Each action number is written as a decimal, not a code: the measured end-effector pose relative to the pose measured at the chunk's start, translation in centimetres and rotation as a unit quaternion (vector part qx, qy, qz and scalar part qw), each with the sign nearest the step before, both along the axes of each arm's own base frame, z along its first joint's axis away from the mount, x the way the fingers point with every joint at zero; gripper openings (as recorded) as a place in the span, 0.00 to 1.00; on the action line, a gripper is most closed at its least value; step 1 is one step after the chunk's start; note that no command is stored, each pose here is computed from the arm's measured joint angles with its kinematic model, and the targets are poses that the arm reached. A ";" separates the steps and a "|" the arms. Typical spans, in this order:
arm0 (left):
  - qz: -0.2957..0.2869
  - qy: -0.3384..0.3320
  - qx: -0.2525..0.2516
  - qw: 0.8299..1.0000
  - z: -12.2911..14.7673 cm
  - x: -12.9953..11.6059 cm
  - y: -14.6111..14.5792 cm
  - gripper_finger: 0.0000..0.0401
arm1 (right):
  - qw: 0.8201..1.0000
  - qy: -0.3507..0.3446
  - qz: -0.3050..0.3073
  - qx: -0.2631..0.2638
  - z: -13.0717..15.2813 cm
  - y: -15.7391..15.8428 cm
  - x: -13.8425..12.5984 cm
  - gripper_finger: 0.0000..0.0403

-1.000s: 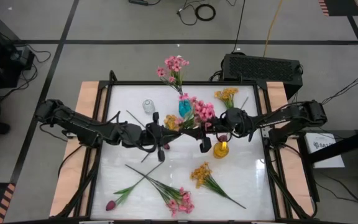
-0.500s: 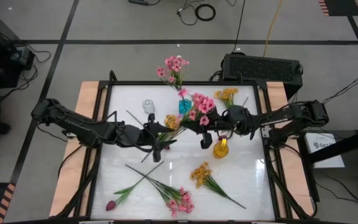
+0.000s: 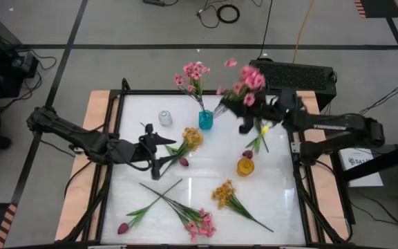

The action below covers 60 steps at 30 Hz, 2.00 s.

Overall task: Sort flowers into vase by color
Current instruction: Put the top pink flowers into the blue vase

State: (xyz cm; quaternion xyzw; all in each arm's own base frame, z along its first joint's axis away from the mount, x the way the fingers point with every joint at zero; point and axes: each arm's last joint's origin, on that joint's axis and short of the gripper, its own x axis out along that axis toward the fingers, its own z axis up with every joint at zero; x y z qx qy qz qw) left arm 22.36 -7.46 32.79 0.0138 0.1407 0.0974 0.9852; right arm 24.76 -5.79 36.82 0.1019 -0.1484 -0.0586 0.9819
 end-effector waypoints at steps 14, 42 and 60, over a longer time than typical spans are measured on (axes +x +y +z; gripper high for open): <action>0.002 0.027 -0.002 1.000 -0.5 -0.4 0.1 0.60 | 0.988 0.109 -0.101 0.035 1.7 -6.5 -0.8 0.01; 0.007 0.065 -0.032 0.997 -1.3 -0.8 -0.2 0.60 | 0.977 0.180 -0.099 0.065 -2.5 -8.3 2.6 0.01; 0.006 0.070 -0.028 0.997 -1.4 -0.9 -0.2 0.60 | 0.963 0.217 -0.102 0.125 -7.2 -10.4 6.0 0.10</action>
